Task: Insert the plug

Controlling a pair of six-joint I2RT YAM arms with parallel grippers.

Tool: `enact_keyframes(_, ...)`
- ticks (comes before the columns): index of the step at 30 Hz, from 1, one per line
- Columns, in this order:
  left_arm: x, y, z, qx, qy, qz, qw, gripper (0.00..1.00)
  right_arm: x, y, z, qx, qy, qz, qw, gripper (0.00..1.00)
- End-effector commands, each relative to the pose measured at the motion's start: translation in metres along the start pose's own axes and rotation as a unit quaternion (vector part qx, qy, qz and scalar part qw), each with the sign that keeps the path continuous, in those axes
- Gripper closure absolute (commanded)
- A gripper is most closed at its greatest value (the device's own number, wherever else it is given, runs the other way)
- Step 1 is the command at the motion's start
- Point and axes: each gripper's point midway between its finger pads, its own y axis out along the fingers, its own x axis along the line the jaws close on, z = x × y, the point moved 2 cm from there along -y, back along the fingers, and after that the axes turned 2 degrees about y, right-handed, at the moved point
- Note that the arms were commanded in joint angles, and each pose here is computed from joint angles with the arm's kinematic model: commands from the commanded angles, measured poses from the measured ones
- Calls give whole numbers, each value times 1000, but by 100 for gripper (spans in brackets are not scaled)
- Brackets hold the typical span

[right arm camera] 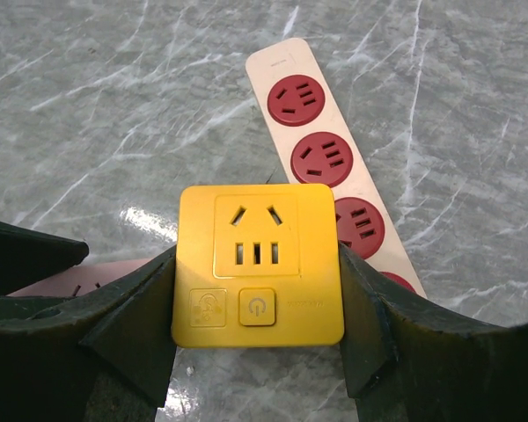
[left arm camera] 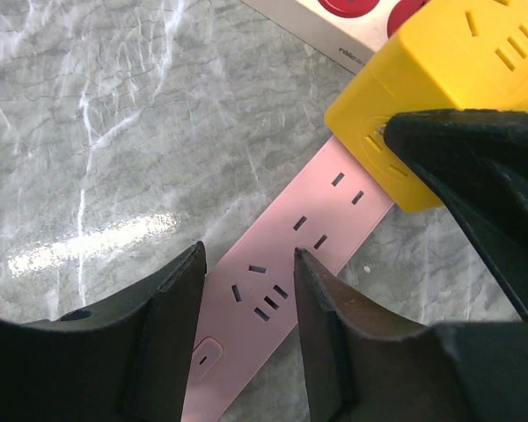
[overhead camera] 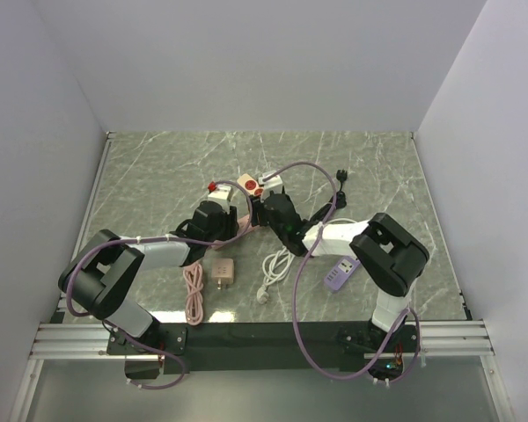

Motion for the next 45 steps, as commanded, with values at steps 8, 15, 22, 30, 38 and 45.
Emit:
enact_keyframes(8, 6, 2, 12, 27, -1, -17, 999, 51, -33, -91, 230, 379, -30, 67, 923, 100)
enact_keyframes(15, 6, 2, 12, 28, -2, -17, 999, 53, -39, -99, 252, 398, -34, 78, 913, 100)
enact_keyframes(22, 6, 1, 11, 25, -2, -16, 1000, 53, -36, -103, 264, 413, -54, 79, 906, 100)
enact_keyframes(30, 6, 1, 11, 25, -3, -17, 1000, 54, -32, -116, 285, 439, -54, 76, 893, 100)
enact_keyframes(38, 6, 0, 11, 24, -4, -16, 1000, 55, -27, -126, 299, 462, -51, 65, 883, 100)
enact_keyframes(45, 6, 0, 11, 24, -4, -16, 1000, 56, -26, -130, 311, 477, -40, 58, 876, 100)
